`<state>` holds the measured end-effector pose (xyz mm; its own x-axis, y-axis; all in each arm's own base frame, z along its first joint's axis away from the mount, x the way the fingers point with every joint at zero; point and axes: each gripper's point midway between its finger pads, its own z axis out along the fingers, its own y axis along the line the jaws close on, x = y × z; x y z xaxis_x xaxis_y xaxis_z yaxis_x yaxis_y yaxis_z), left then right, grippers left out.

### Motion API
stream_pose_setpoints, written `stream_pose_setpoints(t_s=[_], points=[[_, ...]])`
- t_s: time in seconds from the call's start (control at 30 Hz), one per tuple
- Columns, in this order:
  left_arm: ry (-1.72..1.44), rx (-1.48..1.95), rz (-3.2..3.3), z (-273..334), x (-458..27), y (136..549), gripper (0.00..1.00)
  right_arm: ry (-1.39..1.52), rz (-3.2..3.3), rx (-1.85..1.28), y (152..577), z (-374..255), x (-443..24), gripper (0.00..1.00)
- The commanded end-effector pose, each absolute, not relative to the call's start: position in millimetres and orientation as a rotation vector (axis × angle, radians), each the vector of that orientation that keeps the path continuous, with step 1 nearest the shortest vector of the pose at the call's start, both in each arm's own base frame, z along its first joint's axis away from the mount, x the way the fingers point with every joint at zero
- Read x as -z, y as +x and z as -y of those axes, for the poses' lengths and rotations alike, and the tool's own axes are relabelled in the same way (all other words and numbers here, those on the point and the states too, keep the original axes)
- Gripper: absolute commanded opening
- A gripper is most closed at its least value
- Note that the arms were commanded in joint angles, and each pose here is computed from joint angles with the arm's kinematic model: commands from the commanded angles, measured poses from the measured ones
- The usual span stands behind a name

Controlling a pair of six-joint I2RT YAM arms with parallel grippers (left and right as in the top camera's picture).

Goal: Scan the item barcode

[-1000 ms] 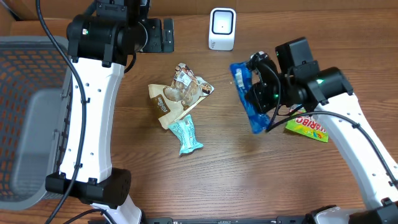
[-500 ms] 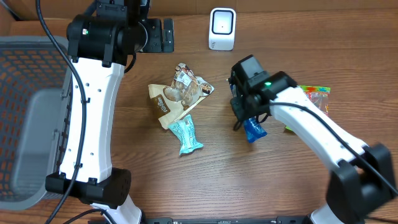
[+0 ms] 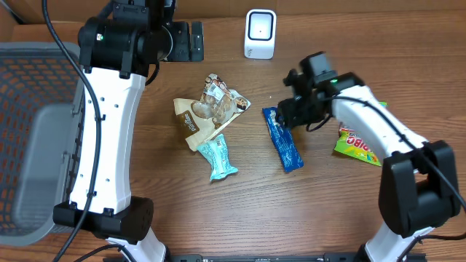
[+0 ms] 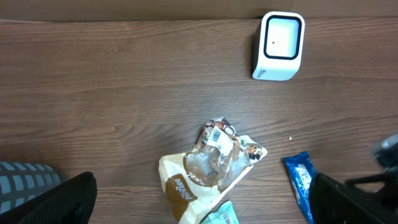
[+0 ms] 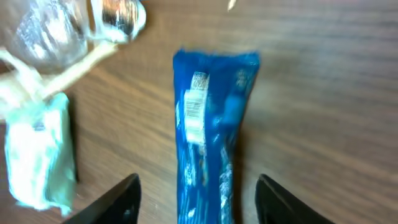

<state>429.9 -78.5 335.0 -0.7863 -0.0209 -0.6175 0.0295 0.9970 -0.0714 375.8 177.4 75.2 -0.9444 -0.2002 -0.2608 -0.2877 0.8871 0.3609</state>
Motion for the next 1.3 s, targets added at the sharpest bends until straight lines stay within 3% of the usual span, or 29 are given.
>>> stream_pose_setpoints(t_s=[0.0,0.2,0.4,0.67,1.27], points=[[-0.014,0.09,-2.483,76,-330,433,1.0,-0.452,-2.735,-0.745,386,-181,-90,0.65],[-0.013,0.089,-2.483,76,-330,433,1.0,-0.526,-2.743,-0.817,389,-182,-61,0.64],[-0.014,0.09,-2.483,76,-330,433,1.0,-0.553,-2.802,-0.858,386,-179,-21,0.54],[-0.013,0.089,-2.483,76,-330,433,1.0,-0.515,-2.68,-1.071,397,-160,-33,0.44],[-0.014,0.09,-2.483,76,-330,433,1.0,-0.521,-2.675,-1.283,385,-174,1,0.43]])
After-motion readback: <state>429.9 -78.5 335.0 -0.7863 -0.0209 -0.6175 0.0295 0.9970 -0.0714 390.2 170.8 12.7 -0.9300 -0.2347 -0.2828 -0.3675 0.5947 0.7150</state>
